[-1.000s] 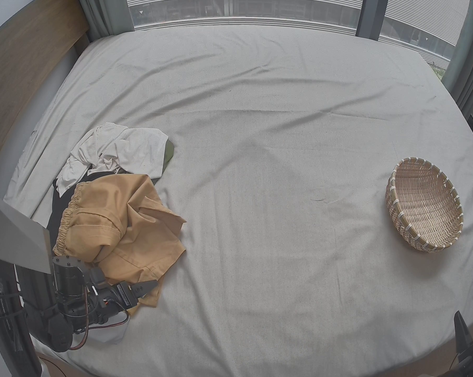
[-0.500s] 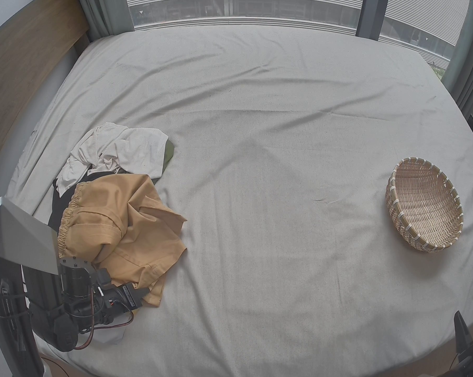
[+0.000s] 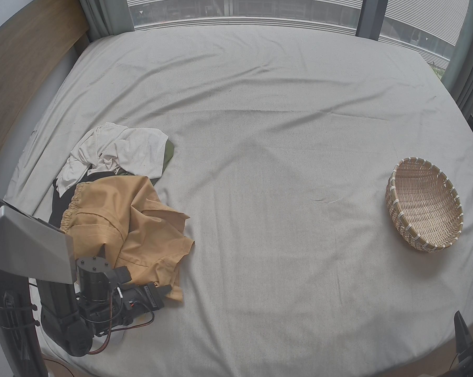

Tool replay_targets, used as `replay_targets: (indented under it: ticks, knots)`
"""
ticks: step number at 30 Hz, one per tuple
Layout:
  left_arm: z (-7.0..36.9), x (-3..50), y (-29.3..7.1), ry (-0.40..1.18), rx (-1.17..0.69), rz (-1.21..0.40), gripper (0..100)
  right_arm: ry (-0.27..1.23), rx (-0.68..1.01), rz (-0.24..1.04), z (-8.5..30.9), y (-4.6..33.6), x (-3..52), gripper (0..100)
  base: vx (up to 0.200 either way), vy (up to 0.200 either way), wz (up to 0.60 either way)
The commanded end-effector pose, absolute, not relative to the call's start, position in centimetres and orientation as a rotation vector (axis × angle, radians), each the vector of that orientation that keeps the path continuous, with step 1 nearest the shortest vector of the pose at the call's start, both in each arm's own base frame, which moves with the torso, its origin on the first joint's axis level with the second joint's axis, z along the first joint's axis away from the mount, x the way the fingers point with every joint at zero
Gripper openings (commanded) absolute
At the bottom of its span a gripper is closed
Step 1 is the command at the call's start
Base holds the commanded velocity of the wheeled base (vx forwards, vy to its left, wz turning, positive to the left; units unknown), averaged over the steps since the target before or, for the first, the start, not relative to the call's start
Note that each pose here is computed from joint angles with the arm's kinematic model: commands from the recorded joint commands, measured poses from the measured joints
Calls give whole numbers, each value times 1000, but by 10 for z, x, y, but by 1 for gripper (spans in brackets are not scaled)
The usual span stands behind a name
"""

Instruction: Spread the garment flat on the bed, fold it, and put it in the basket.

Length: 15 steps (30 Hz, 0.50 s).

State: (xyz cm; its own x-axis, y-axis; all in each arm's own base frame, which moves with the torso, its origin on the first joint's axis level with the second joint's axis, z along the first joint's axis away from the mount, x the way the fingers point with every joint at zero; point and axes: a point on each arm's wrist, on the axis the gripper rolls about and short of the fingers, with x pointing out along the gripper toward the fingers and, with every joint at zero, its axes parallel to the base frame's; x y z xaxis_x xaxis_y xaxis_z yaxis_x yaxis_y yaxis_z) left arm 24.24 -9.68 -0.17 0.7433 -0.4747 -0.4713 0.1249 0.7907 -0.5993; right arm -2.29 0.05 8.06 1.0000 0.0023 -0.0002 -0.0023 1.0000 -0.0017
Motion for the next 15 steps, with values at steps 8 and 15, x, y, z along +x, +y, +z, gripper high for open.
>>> replay_targets:
  ticks: [8,15]
  knots:
    - [5,240,-143,615,-554,-462,0,11,-1,2,76,0,-22,100,0,0,0]
    - [7,236,-156,604,-543,-492,0,12,0,2,76,0,-22,100,0,0,0]
